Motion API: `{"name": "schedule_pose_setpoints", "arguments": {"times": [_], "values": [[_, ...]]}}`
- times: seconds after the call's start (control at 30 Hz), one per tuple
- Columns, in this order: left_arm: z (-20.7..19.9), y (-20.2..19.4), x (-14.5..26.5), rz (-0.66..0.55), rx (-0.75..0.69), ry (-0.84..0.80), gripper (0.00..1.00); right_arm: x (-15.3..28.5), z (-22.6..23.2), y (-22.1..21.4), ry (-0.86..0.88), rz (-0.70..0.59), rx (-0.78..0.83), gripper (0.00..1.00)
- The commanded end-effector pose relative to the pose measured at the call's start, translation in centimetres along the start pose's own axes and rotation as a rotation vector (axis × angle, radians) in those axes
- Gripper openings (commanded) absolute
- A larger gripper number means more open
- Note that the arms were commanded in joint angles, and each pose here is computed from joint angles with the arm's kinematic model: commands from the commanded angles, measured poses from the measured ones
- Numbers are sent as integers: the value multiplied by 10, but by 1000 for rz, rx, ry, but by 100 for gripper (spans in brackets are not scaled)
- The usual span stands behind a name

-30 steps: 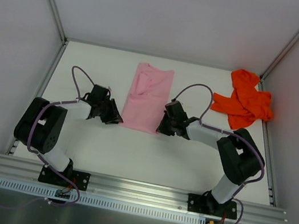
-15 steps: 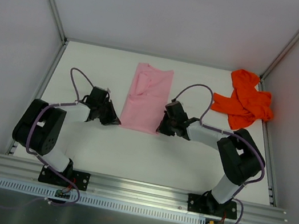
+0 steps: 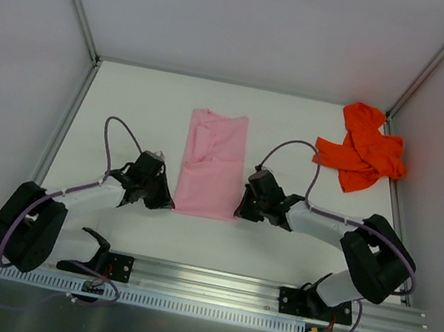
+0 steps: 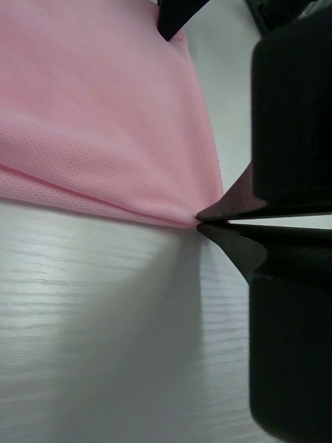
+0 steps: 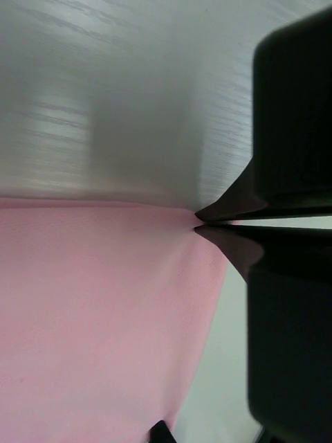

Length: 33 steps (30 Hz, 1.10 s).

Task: Fold and stack the t-shirts
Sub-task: Grab one side of the 2/3 rectangular tshirt with both arms, then fold the long partially folded tshirt into a neat square

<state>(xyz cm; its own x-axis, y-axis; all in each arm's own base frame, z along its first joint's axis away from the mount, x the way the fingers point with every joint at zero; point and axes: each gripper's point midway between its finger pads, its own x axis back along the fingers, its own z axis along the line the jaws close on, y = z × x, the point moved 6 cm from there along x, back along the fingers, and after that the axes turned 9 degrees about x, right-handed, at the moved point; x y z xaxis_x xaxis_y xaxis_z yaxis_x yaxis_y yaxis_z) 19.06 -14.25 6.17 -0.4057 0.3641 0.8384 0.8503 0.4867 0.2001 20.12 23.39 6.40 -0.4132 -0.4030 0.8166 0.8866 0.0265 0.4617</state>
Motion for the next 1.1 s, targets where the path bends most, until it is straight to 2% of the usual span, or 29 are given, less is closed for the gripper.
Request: {"name": "schedule_pose_setpoints", "arguments": {"times": [0.0,0.2,0.33,0.57,0.77,0.83,1.07], "values": [[22,-11,14,-34,38,107,0,15,-11,-18,-76,22,33,1],[12,-12,36,-83,23,53,0,47,-2,-12,-44,-40,33,1],[7,-6,42,-112,2,53,0,66,8,8,-32,-109,47,1],[-42,40,73,-285,-65,13,0,84,31,62,-38,-237,110,1],[-85,89,99,-425,-119,-29,0,90,33,117,-11,-323,77,1],[-99,107,101,-453,-135,-49,0,97,34,140,10,-359,74,1],[-135,155,81,-472,-174,-59,0,73,41,186,66,-334,130,1]]}}
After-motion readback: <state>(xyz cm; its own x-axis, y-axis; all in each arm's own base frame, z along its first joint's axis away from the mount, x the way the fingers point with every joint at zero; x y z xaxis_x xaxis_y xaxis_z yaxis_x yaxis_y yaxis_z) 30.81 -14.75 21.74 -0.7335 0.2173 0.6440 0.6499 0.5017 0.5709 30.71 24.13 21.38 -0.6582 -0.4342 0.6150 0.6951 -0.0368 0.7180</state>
